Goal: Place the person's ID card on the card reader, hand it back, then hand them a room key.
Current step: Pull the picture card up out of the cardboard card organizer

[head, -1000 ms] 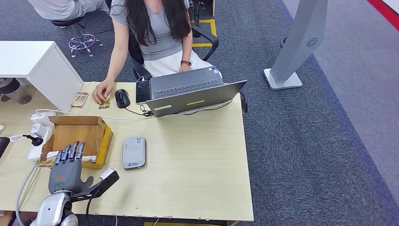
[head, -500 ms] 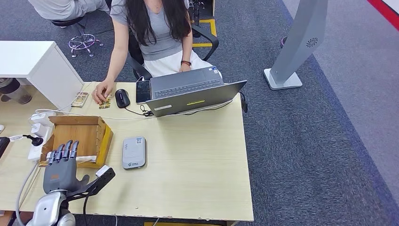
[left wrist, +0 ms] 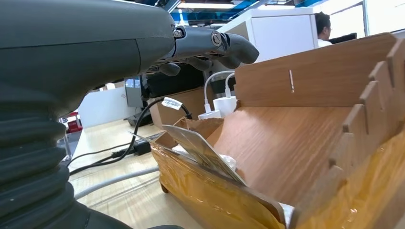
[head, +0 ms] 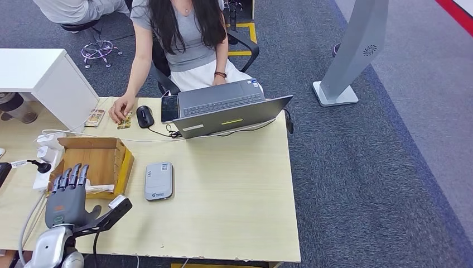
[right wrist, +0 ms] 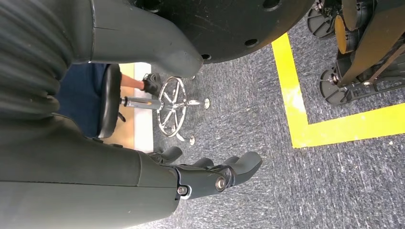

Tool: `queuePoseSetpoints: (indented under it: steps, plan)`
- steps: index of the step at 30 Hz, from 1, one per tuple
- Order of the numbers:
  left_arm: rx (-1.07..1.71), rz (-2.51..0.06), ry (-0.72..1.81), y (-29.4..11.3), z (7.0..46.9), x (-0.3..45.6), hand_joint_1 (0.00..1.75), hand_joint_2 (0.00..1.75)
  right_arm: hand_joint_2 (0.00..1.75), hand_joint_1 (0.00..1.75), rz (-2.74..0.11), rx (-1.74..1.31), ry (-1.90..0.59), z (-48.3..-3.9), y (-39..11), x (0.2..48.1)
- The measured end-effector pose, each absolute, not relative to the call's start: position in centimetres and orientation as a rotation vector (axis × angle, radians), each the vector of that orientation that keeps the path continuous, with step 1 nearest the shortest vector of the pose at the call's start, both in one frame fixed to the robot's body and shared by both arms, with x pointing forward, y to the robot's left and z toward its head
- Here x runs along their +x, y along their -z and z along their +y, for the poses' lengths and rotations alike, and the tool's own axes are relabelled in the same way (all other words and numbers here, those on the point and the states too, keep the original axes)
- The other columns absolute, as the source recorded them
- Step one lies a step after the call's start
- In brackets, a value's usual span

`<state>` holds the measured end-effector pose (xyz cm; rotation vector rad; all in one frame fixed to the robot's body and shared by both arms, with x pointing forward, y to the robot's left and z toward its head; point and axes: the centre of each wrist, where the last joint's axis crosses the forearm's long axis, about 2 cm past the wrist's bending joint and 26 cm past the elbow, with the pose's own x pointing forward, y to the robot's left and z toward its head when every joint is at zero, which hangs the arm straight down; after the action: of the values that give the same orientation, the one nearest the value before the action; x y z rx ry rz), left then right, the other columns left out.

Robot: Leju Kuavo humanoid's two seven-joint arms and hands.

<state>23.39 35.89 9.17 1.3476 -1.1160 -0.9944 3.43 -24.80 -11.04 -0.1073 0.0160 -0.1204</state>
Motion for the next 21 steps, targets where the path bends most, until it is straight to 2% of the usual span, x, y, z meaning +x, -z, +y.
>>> queuePoseSetpoints:
  steps: [7,11,21]
  plan:
    - [1.350,-1.110,0.985,-9.38,36.22,23.41,0.00,1.75,1.75,0.00,0.016,-0.107,0.120,-24.80,11.04,3.43]
    - [1.350,-1.109,0.985,-9.40,36.25,23.41,1.75,1.75,1.75,0.00,0.016,-0.107,0.120,-24.80,11.04,3.43]
    - [1.321,-1.110,1.007,-9.35,36.25,23.39,1.75,1.75,1.75,0.00,0.016,-0.104,0.120,-24.80,11.04,3.43]
